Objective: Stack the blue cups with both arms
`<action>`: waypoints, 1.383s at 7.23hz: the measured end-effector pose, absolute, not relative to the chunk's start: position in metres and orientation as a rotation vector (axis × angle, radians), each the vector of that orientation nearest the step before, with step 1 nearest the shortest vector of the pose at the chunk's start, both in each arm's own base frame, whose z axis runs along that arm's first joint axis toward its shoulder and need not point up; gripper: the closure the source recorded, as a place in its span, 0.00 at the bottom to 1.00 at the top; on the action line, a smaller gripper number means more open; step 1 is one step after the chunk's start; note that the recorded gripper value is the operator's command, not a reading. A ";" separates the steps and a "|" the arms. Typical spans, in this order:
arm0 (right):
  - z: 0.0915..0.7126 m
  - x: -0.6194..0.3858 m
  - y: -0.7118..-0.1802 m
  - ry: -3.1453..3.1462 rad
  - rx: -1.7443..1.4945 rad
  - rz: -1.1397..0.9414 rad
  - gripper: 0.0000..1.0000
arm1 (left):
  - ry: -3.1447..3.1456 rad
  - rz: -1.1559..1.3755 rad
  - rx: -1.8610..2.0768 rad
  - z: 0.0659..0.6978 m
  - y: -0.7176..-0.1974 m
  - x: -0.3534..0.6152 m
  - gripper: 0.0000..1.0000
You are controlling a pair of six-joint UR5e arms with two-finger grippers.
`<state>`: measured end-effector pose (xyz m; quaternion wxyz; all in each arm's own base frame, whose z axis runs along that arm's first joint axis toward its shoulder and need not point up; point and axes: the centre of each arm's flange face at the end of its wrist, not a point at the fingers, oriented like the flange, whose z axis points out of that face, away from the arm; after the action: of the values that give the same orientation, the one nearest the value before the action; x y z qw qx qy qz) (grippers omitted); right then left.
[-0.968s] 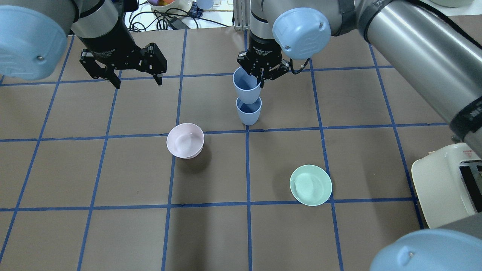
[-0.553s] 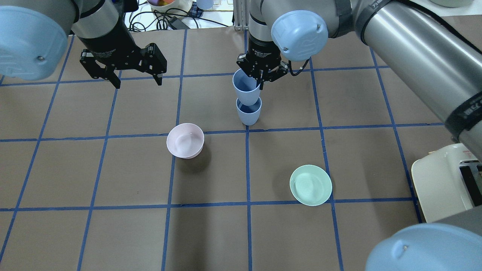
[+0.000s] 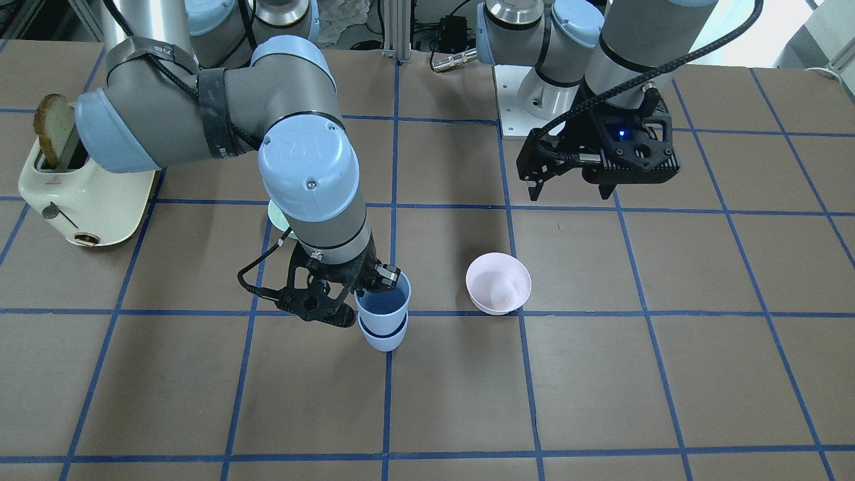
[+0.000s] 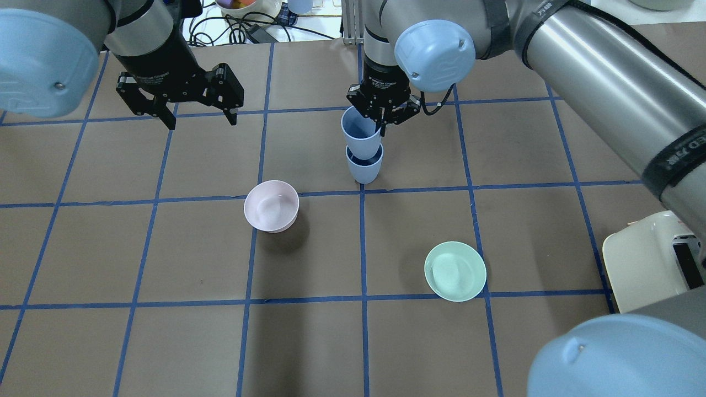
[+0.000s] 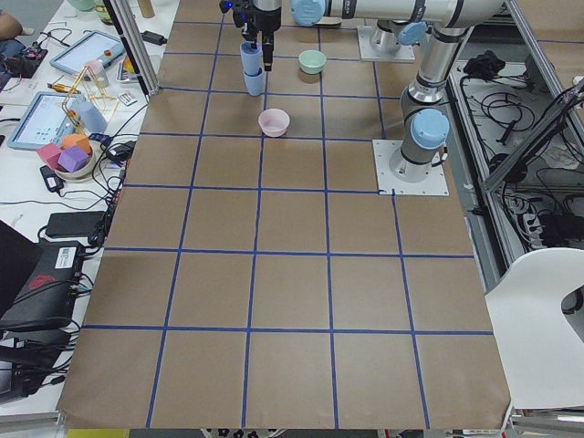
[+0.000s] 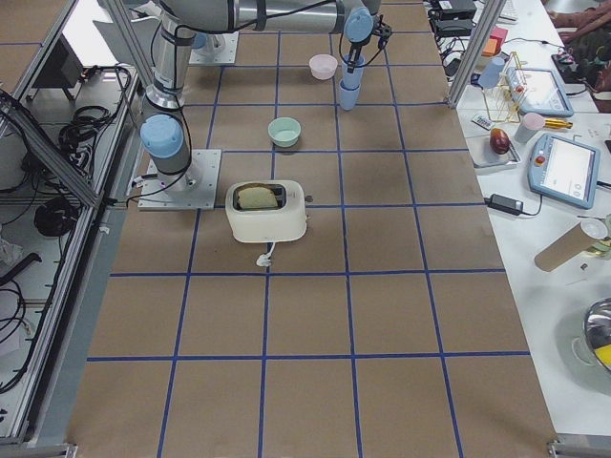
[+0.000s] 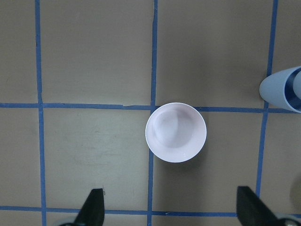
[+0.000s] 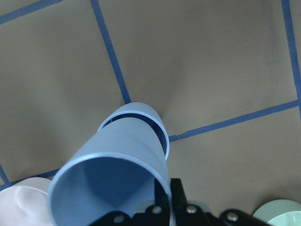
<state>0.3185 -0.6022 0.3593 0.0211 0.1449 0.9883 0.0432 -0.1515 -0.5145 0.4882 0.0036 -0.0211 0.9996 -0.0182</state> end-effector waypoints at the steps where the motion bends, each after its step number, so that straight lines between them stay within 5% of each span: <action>1: 0.355 0.319 -0.603 3.065 0.450 0.141 1.00 | 3.135 -0.056 -0.067 0.487 -0.515 -0.152 0.00; 2: 0.350 0.319 -0.605 3.066 0.450 0.151 0.84 | 3.137 -0.059 -0.068 0.487 -0.516 -0.152 0.00; 3: 0.343 0.320 -0.606 3.069 0.450 0.163 0.28 | 3.139 -0.061 -0.070 0.487 -0.516 -0.152 0.00; 4: 0.336 0.320 -0.608 3.074 0.450 0.174 0.00 | 3.140 -0.061 -0.071 0.486 -0.517 -0.152 0.00; 10: 0.400 0.248 -0.623 3.095 0.264 0.114 0.00 | 3.140 -0.059 -0.072 0.486 -0.517 -0.152 0.00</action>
<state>0.2483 -0.6228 0.4000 0.0165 0.0850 0.9956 0.0366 -0.1521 -0.5166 0.4858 0.0000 -0.0229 0.9996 -0.0187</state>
